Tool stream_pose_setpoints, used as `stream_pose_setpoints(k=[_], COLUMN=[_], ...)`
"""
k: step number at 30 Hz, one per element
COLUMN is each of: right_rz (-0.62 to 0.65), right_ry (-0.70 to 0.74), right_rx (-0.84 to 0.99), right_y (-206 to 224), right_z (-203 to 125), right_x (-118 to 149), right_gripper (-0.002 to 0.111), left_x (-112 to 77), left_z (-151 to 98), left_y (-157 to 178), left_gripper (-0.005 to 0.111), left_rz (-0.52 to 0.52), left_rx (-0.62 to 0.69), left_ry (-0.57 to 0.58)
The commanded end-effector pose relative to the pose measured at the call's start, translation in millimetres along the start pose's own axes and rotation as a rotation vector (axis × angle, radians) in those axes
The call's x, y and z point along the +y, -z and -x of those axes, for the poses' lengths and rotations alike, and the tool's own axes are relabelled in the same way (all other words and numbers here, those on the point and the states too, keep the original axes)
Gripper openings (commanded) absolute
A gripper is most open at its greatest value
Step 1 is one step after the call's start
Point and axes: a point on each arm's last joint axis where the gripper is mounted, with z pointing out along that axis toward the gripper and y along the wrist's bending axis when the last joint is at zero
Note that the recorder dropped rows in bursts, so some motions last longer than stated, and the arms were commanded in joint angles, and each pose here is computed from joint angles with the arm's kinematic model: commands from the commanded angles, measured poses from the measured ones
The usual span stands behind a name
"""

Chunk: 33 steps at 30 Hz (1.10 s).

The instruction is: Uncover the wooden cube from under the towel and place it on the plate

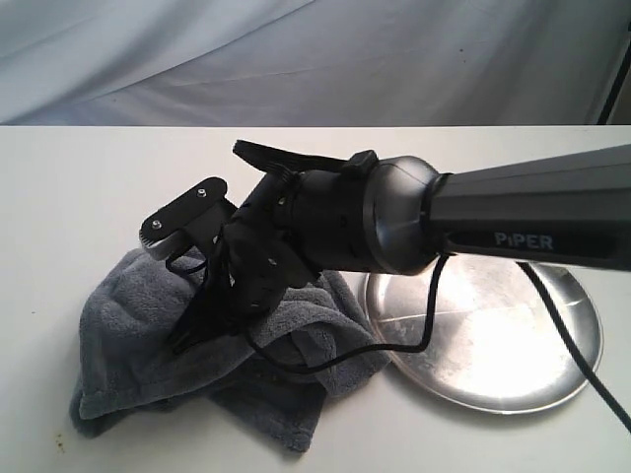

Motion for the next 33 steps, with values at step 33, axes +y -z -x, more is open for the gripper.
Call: stream_pose_setpoints(k=[33], right_rz=[-0.122], right_ry=[0.070], right_rx=[-0.610], right_y=[140.2], right_z=[54.0], right_x=[-65.4], right_gripper=[0.000], left_x=[0.0], left_z=[-1.0], left_y=[-0.1], left_gripper=[0.001], left_rz=[-0.001], left_rx=[-0.001], left_ry=[0.002])
